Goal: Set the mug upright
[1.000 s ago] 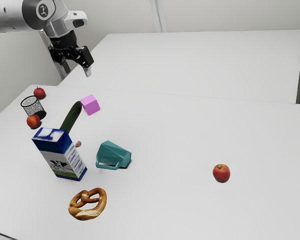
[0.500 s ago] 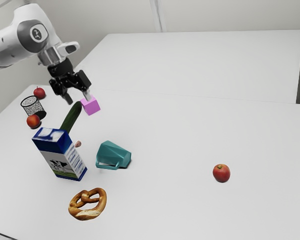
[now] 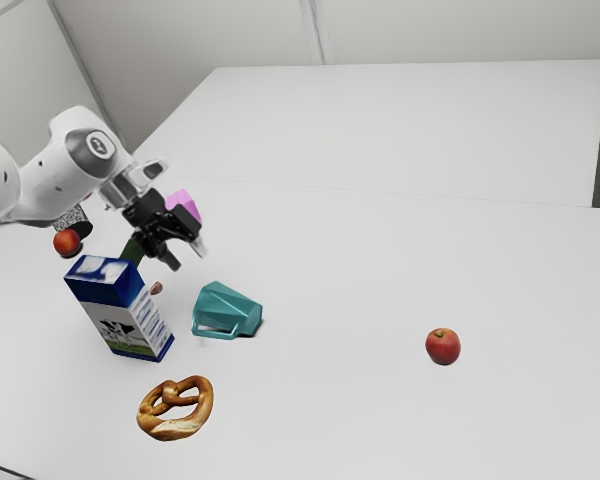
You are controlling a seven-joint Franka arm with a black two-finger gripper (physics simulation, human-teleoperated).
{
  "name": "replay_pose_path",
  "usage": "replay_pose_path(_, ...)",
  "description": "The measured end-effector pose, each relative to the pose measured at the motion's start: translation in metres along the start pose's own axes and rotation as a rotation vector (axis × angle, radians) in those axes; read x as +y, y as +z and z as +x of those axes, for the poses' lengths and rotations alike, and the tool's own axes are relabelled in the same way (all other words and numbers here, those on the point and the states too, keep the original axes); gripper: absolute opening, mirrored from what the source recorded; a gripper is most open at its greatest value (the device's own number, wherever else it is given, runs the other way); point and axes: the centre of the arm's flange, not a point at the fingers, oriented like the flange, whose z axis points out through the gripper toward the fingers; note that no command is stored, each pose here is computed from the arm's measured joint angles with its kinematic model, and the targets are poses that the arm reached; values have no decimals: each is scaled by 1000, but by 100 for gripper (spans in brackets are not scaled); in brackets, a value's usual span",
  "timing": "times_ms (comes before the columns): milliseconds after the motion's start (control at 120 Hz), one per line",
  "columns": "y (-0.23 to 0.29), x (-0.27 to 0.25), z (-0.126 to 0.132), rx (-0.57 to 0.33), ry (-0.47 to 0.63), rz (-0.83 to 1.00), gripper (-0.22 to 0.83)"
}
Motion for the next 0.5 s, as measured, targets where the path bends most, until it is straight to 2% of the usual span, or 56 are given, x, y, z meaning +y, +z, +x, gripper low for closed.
replay_pose_path(192, 34, -19, 0, -12, 24, -57, 62)
replay_pose_path(275, 51, -30, -8, -17, 13, -103, 62)
replay_pose_path(500, 70, -32, -15, 13, 47, -196, 62)
